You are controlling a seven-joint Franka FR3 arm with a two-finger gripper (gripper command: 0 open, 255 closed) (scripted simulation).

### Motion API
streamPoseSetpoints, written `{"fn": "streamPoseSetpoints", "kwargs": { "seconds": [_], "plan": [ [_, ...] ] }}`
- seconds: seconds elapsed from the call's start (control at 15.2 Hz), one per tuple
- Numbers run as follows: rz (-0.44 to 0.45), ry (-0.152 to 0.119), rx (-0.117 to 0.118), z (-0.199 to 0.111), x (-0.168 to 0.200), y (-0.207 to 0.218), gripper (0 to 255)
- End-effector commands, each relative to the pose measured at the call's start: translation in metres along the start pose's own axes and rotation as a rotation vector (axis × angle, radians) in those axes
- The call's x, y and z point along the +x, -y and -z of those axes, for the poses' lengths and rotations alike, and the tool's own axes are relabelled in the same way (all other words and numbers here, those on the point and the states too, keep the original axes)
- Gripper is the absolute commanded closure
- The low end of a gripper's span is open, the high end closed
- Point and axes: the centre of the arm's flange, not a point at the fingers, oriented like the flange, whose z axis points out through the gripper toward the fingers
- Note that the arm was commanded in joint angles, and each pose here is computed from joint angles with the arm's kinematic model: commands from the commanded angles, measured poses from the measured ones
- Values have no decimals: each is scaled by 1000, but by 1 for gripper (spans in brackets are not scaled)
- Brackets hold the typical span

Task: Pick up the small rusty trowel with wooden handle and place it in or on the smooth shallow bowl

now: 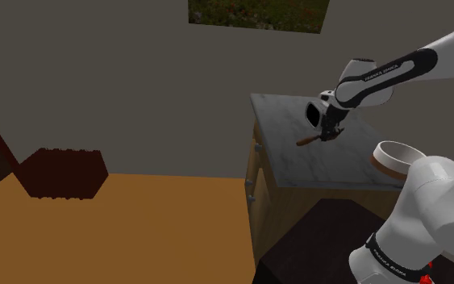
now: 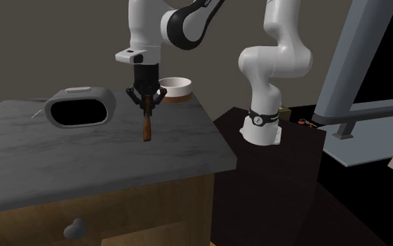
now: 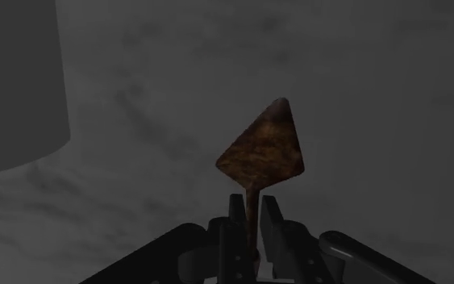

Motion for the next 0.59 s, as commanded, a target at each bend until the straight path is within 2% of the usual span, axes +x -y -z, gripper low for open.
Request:
{"fn": "streamPoseSetpoints", "kwargs": {
  "seconds": [0.0,0.53],
  "plan": [
    [0,1,0,10,0,-3,255],
    [0,1,0,52,1,-7,255]
  ]
}}
